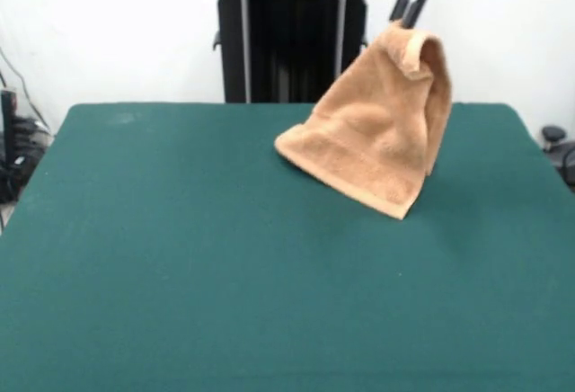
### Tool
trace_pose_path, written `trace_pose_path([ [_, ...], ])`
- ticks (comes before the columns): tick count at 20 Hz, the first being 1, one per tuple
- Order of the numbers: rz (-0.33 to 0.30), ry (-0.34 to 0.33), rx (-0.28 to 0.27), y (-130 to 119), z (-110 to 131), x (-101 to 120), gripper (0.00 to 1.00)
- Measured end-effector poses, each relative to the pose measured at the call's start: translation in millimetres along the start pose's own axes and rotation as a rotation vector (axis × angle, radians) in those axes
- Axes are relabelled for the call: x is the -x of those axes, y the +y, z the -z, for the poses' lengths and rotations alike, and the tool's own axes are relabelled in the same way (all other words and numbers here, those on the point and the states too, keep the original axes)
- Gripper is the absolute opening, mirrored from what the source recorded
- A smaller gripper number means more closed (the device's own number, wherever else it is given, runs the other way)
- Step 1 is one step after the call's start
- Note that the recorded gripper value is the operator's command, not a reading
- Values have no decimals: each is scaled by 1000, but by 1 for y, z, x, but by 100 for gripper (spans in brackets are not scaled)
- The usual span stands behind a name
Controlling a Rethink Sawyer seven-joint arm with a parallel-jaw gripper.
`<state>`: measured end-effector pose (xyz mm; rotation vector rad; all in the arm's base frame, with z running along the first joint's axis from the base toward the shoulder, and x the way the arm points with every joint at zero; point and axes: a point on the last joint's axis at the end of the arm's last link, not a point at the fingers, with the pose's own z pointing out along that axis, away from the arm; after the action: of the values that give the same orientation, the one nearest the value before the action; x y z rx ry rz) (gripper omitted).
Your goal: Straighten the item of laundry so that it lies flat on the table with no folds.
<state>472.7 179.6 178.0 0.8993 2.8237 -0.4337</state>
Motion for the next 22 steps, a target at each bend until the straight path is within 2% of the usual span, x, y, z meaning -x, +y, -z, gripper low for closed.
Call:
trace_pose_path([
  [3, -47, 54, -28, 2, 20, -28, 0],
  [6, -73, 83, -42, 2, 29, -38, 0],
  [7, -102, 108, -54, 2, 37, -45, 0],
  [11, -148, 139, -55, 2, 49, -48, 0],
  [14, -165, 138, -49, 1, 50, -42, 0],
  [18, -231, 113, -39, -11, 36, -7, 0],
  [19, -270, 93, -27, -18, 25, 15, 0],
  [21, -314, 68, -10, -26, 11, 42, 0],
  [22, -356, 36, 7, -37, -6, 70, 0],
])
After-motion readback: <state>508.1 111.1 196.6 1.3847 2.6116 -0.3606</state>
